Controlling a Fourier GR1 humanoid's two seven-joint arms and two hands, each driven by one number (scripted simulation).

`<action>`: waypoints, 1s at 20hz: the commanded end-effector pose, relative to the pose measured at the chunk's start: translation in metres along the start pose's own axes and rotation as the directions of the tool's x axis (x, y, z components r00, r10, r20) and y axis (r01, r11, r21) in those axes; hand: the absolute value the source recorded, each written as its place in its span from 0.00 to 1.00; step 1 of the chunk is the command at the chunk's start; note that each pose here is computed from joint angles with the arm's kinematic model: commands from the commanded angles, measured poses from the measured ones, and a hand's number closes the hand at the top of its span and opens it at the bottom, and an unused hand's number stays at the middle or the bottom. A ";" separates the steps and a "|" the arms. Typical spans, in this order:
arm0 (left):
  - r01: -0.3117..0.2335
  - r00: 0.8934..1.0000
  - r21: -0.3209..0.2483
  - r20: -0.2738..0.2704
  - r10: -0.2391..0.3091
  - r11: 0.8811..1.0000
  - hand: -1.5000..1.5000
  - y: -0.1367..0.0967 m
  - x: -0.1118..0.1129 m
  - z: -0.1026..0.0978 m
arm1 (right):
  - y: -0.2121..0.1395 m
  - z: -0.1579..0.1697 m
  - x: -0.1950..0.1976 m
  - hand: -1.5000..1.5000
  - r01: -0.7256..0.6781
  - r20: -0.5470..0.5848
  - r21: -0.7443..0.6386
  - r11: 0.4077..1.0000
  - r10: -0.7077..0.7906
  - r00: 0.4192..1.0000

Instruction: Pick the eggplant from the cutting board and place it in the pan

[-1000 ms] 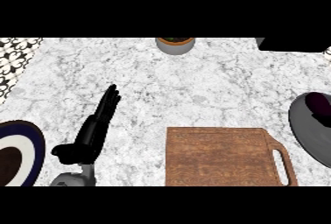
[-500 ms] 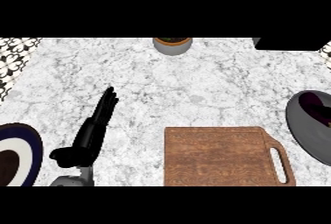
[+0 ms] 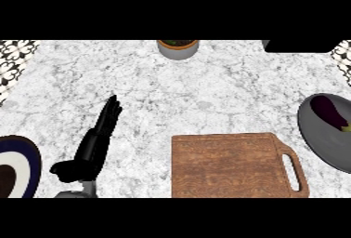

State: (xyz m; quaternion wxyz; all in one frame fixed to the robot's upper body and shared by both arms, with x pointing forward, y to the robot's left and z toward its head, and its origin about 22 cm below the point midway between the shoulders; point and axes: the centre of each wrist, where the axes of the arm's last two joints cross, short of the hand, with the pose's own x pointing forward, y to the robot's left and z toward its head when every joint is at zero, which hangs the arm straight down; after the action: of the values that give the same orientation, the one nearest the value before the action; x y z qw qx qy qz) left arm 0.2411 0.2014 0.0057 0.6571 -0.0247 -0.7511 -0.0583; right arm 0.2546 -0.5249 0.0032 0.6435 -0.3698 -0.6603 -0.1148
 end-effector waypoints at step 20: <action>-0.005 1.000 0.016 -0.004 0.005 1.000 0.50 0.014 0.005 -0.008 | -0.074 0.102 -0.050 0.00 0.089 0.085 0.230 0.969 -0.111 0.990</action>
State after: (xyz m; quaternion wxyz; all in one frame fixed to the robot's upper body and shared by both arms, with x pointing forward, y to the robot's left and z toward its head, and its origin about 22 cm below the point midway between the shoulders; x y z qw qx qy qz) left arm 0.2451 0.2044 0.0117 0.6585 -0.0223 -0.7503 -0.0537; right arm 0.1298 -0.5431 -0.0299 0.6401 -0.2718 -0.7161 -0.0596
